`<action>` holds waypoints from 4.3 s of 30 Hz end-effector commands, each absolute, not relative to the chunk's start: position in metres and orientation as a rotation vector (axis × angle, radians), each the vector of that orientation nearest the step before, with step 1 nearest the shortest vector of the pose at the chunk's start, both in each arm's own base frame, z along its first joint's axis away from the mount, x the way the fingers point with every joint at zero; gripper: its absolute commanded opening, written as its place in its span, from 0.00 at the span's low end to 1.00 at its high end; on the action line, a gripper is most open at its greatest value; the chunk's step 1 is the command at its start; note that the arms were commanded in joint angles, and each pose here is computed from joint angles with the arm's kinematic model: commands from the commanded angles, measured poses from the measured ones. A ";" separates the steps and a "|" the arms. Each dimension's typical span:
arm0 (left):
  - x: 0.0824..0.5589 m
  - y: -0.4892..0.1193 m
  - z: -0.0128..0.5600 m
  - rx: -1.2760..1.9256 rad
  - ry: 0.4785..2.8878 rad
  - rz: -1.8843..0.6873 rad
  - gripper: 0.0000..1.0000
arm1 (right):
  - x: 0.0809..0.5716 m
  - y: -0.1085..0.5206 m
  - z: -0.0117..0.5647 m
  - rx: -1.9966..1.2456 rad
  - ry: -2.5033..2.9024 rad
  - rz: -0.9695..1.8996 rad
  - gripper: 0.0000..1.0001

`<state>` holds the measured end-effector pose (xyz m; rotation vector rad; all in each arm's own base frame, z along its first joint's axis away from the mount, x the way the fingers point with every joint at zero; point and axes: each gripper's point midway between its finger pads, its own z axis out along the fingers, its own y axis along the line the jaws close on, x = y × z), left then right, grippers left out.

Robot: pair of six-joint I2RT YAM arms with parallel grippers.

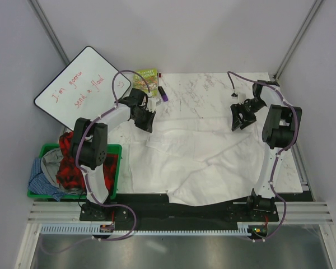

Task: Fold and stack the long sleeve shirts
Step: Fold the shirt

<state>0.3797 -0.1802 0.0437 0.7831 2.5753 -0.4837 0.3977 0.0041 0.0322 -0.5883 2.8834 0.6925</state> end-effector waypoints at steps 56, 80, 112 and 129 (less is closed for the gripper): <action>0.439 -0.099 0.045 1.160 2.479 -0.099 0.55 | 0.461 -0.065 0.038 -0.985 2.720 -0.030 0.67; 0.540 -0.095 0.065 0.859 2.359 -0.128 0.02 | 0.558 -0.096 0.057 -0.667 2.546 -0.303 0.00; 0.234 -0.168 0.069 1.544 2.151 -0.424 0.61 | 0.252 -0.050 0.073 -1.163 2.747 0.294 0.80; 0.298 -0.132 0.022 1.505 2.321 -0.231 0.43 | 0.277 -0.041 0.027 -1.070 2.850 0.383 0.74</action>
